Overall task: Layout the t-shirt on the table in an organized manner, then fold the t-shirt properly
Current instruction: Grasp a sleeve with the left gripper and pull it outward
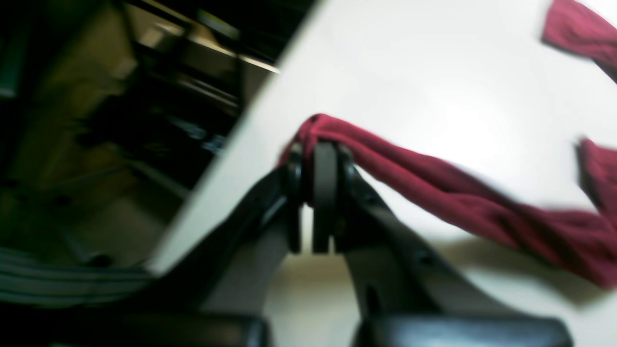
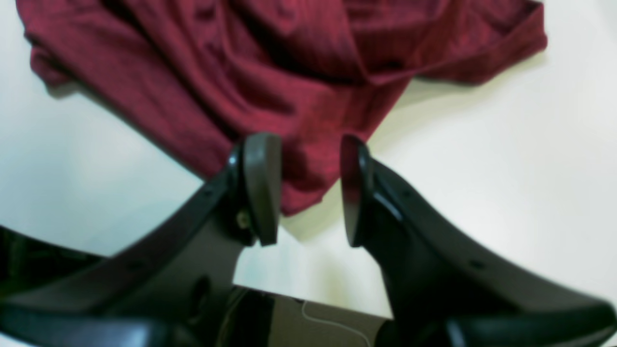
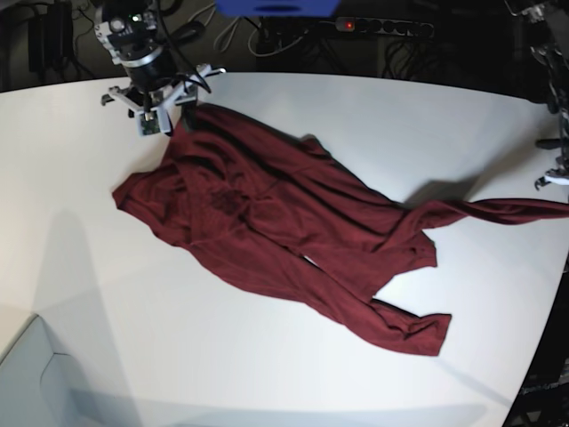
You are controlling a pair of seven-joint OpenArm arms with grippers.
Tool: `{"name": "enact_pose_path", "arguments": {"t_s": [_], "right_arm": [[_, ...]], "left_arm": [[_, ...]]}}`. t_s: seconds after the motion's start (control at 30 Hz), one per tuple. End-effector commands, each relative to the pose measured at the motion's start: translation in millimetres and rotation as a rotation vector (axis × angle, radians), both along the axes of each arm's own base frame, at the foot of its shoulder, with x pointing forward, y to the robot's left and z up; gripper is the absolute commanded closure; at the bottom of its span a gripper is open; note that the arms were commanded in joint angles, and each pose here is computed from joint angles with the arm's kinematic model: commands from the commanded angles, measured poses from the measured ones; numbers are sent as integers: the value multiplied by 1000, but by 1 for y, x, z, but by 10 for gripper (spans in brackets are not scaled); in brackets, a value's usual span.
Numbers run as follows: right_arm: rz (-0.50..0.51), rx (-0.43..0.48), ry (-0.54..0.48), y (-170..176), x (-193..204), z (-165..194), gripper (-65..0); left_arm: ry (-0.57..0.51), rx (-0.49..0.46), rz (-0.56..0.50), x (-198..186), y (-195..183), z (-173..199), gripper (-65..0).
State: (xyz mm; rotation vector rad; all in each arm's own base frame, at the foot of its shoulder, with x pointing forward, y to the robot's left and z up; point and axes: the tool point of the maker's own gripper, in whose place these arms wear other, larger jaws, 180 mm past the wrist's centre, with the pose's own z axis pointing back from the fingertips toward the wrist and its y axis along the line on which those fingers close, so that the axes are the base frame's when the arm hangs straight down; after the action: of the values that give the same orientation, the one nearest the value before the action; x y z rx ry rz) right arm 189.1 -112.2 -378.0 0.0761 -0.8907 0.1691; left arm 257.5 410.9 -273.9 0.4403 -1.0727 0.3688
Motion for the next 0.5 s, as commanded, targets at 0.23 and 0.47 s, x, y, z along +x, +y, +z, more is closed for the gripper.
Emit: {"name": "enact_pose_path", "arguments": {"t_s": [0.23,0.47], "right_arm": [[-6,14,-29,1,2,7,-215],[-7,16,-32,2,2,8,-215]], "left_arm": [[-147,134,1,-6,4,85,-4],[-71,153,-30,-17,12,88,-4]]}}
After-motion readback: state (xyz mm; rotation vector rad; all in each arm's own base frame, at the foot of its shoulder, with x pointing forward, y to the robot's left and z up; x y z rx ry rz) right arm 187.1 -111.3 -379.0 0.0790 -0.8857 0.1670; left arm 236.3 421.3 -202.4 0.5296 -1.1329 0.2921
